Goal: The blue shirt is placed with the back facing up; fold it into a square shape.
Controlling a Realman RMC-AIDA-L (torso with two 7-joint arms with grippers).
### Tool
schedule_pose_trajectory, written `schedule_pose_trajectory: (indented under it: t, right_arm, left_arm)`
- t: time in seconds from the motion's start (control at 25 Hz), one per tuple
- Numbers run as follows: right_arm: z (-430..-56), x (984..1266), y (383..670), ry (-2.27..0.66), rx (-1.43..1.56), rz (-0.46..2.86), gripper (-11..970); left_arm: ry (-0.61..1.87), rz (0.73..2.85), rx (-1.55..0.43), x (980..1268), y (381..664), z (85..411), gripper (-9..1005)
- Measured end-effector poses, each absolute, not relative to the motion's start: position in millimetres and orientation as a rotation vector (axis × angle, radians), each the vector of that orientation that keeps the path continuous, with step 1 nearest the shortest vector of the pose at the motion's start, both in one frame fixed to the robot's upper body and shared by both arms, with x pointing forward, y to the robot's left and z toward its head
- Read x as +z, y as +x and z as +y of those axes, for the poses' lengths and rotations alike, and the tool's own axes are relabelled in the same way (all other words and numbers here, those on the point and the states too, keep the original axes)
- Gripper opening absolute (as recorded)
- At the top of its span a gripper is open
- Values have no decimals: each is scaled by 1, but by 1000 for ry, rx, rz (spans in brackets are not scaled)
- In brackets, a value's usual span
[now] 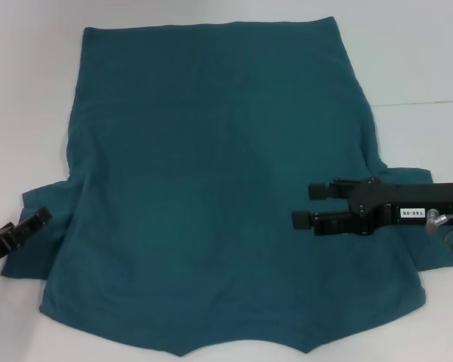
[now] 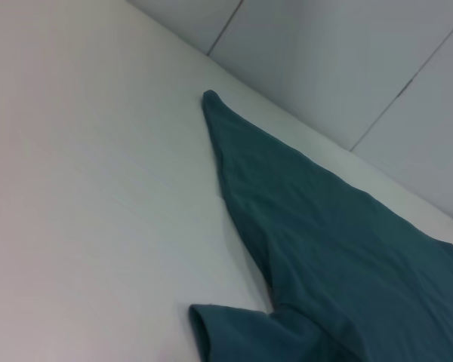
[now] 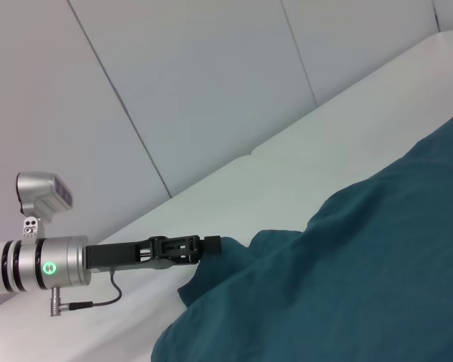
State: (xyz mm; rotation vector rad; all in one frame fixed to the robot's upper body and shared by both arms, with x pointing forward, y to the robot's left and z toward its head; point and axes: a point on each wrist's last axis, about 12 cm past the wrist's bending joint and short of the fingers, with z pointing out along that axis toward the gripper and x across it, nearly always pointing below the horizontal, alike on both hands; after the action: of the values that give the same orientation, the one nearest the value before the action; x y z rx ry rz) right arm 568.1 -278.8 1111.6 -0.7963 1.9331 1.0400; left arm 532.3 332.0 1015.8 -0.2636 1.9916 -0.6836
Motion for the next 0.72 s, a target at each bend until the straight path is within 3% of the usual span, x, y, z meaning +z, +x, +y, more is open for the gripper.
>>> schedule_pose_trajectory:
  t: [0.56,0.72]
  right_arm:
    - [-279,1112,568,-794,1042,1931,940]
    - [-279,1112,567,-794,1044,1931,940]
  left_arm:
    - [-261,2000,-680,1016,533,332,776]
    - [-262,1999,-680,1016,534,332,578]
